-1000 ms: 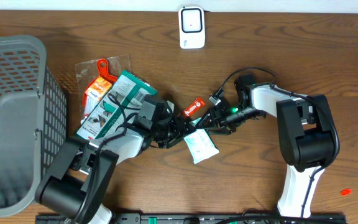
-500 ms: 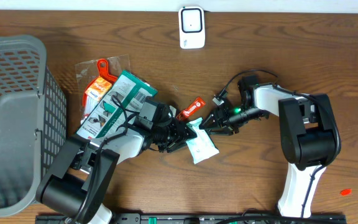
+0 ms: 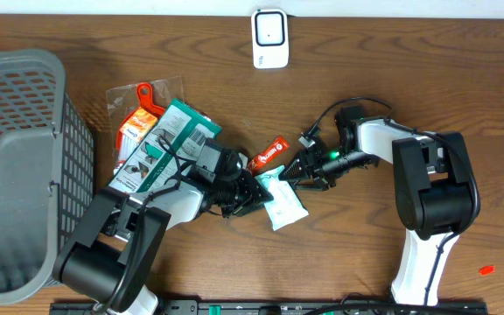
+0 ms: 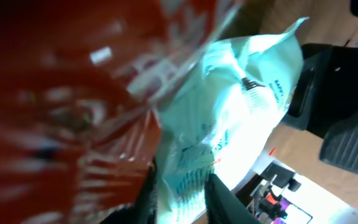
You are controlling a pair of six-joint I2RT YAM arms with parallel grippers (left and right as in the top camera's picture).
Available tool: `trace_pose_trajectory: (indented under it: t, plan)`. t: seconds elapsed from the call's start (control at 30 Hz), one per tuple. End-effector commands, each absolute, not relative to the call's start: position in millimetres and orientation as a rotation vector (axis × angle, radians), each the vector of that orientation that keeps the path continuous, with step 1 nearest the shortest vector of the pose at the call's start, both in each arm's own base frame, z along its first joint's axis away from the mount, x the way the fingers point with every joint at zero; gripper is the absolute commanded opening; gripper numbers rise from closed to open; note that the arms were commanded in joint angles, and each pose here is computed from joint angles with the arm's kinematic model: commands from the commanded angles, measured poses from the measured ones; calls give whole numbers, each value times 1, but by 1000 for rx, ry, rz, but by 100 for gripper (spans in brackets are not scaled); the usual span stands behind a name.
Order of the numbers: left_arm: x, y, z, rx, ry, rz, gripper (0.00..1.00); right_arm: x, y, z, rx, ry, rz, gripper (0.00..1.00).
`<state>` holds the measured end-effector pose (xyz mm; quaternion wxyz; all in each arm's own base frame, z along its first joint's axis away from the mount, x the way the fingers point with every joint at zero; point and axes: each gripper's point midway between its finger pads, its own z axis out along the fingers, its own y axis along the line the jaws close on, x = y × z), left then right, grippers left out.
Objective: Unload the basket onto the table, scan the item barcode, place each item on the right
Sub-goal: 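Grasp the light-green wipes pack with the right gripper and pull it free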
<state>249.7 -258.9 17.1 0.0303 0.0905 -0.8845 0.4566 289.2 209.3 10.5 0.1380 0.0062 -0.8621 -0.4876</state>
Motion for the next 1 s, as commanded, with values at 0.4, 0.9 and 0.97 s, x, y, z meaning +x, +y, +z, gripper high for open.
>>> trace_pose_trajectory:
  t: [0.4, 0.9, 0.97]
  plan:
    - [231, -240, -26, 372, -2786, 1182, 8, 262, 198, -54, 87, -2630, -991, 40]
    - [231, -240, -26, 371, -2786, 1182, 8, 254, 223, -56, 193, -2636, -983, 6]
    - [231, -240, -26, 371, -2786, 1182, 8, 257, 222, -56, 201, -2644, -992, 5]
